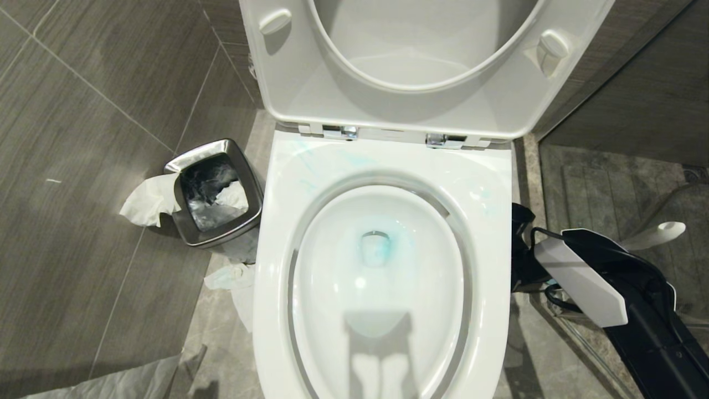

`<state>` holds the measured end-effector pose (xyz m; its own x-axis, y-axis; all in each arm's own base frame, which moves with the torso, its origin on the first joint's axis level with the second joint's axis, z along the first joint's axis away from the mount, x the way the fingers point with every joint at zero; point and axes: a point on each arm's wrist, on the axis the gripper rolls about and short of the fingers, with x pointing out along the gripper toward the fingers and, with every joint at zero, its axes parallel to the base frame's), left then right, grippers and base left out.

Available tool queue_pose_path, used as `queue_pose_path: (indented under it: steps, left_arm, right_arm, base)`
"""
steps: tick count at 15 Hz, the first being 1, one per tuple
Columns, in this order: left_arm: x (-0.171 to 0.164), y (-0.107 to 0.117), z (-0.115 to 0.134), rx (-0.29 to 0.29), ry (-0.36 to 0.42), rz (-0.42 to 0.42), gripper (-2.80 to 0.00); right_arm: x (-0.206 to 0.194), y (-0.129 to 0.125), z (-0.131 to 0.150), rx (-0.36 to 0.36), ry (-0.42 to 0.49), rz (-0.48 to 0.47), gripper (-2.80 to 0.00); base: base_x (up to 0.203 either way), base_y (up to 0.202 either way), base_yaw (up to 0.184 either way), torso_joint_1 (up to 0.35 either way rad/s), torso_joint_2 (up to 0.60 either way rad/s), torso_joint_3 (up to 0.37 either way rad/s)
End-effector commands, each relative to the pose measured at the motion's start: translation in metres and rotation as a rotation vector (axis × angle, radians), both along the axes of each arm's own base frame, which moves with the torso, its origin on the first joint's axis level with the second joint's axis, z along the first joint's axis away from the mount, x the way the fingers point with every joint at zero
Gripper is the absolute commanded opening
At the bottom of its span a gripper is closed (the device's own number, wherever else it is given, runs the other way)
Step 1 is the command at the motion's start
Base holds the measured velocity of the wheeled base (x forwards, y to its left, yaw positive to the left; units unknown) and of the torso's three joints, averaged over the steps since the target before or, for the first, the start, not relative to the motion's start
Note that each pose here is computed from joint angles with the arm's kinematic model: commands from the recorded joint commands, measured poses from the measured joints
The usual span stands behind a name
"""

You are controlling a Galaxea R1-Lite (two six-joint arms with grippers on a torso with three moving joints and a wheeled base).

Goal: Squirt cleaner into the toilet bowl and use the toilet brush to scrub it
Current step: Place the cleaning agent on the floor

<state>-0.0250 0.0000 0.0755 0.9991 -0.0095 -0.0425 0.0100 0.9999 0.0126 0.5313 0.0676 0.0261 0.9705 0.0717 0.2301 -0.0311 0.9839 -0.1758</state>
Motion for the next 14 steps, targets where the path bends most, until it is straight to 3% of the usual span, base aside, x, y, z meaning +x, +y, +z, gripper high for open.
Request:
queue_pose_path:
  steps: [1, 7, 14]
  left_arm:
    - [0.0, 0.0, 0.0, 0.001, 0.0, -0.001, -2.8]
    - [0.0, 0.0, 0.0, 0.004, 0.0, -0.001, -2.8]
    - [0.0, 0.0, 0.0, 0.001, 0.0, 0.0, -2.8]
  right_arm:
    - [-0.003, 0.0, 0.005, -0.001, -0.002, 0.001, 0.0]
    - [-0.041, -0.004, 0.012, -0.05, 0.125, 0.021, 0.0]
    - [-0.099, -0.011, 0.024, -0.055, 0.129, 0.023, 0.0]
  base:
    - [0.0, 0.0, 0.0, 0.0, 0.0, 0.0]
    - [0.0, 0.0, 0.0, 0.0, 0.0, 0.0]
    - [0.0, 0.0, 0.0, 0.0, 0.0, 0.0]
